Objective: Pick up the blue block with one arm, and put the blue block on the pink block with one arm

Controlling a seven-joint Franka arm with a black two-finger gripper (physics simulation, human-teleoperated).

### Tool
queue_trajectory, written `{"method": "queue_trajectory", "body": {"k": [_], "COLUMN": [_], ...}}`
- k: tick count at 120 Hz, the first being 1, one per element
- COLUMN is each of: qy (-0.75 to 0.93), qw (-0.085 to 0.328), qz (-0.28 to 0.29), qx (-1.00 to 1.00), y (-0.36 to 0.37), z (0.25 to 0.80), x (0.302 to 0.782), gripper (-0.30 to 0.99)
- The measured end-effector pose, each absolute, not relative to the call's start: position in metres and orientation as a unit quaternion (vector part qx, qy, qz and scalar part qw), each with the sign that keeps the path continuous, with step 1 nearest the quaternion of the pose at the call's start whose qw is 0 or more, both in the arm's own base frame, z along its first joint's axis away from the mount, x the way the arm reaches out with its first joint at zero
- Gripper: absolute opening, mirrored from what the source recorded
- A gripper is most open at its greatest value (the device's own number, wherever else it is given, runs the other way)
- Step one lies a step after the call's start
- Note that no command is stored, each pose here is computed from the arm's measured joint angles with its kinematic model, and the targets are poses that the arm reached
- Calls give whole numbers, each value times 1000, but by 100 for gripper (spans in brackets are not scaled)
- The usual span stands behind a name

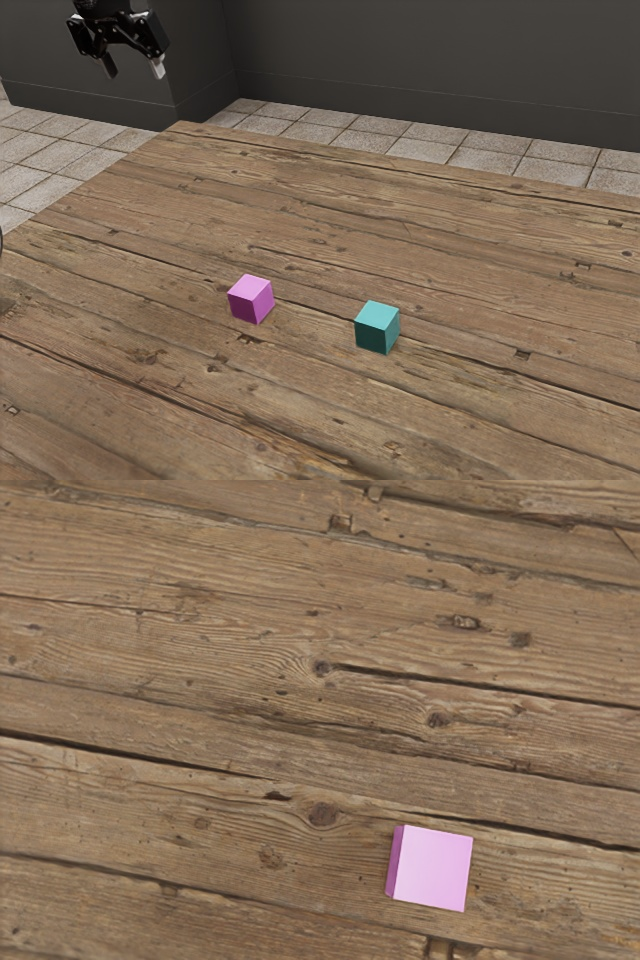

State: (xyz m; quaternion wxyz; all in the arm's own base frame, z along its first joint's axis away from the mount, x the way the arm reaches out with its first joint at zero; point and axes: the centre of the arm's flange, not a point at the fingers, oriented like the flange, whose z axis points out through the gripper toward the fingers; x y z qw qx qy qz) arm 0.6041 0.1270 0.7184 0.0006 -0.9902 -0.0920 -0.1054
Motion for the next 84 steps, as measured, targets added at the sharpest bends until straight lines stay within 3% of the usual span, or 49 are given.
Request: {"method": "queue_trajectory", "body": {"k": [44, 61, 84], "qy": [-98, -61, 12], "qw": [-2, -5, -15], "qz": [-119, -203, -208], "qx": [-988, -977, -978], "y": [132, 104, 26], "z": [742, 836, 850], "x": [595, 537, 530], "gripper": [67, 67, 67]}}
